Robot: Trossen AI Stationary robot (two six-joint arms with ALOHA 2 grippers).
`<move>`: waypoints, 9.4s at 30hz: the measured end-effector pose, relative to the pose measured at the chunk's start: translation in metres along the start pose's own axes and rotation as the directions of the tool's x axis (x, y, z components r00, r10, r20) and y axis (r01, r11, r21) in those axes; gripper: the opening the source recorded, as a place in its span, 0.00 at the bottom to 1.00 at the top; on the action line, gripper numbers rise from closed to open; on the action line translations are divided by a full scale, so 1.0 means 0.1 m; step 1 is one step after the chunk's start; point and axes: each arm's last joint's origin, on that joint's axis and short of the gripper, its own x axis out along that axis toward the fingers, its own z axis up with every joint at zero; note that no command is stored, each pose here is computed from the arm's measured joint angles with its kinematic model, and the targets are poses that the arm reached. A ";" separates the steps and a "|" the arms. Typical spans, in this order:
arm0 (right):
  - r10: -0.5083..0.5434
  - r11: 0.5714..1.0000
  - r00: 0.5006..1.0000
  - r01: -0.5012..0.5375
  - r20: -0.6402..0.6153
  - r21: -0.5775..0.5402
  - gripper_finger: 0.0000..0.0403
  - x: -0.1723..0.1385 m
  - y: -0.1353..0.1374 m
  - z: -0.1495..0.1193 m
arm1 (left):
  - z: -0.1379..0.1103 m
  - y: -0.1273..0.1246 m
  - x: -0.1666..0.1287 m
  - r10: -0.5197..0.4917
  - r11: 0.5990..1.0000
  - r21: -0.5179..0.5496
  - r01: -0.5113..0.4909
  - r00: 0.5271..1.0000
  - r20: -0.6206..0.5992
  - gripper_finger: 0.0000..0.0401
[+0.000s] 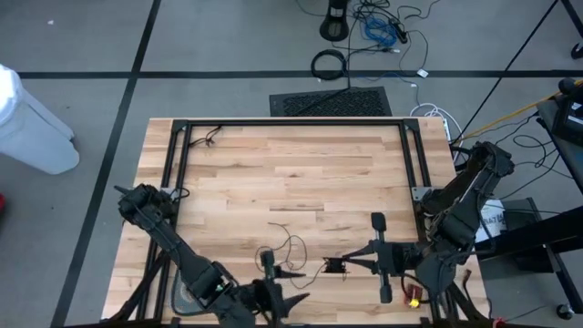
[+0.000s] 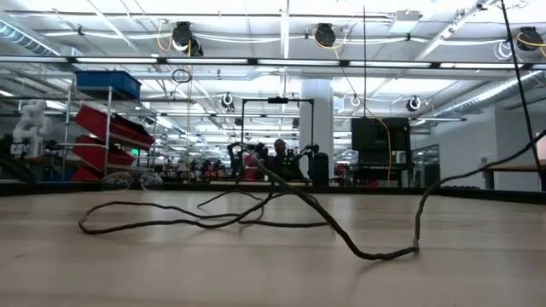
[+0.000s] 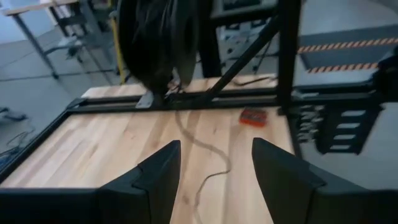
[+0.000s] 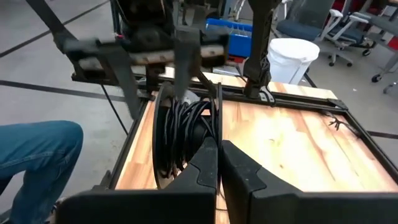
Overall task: Coil cords
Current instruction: Coil the black wire onto the spool
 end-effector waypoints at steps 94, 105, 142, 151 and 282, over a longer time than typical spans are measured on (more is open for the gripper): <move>-0.151 0.988 0.988 0.151 -0.031 0.024 0.00 -0.84 -0.79 0.00 | -0.82 0.99 0.88 -0.244 0.968 0.013 0.251 0.926 0.288 0.40; -0.160 0.987 0.986 0.161 -0.041 0.009 0.00 -0.78 -0.72 -0.02 | -1.12 1.09 1.42 -0.327 0.939 -0.026 0.343 0.914 0.241 0.68; -0.200 0.979 0.980 0.200 -0.012 -0.032 0.00 -0.71 -0.70 0.01 | -1.19 1.04 1.92 -0.342 0.914 -0.132 0.383 0.904 0.258 0.46; -0.212 0.977 0.977 0.211 -0.017 -0.034 0.00 -0.69 -0.72 0.02 | -1.20 1.06 1.93 -0.292 0.931 -0.144 0.335 0.922 0.255 0.29; -0.145 0.989 0.980 0.145 -0.139 -0.013 0.00 0.73 -0.65 -0.03 | -0.25 0.75 0.58 0.003 0.943 -0.329 0.047 0.988 0.152 0.01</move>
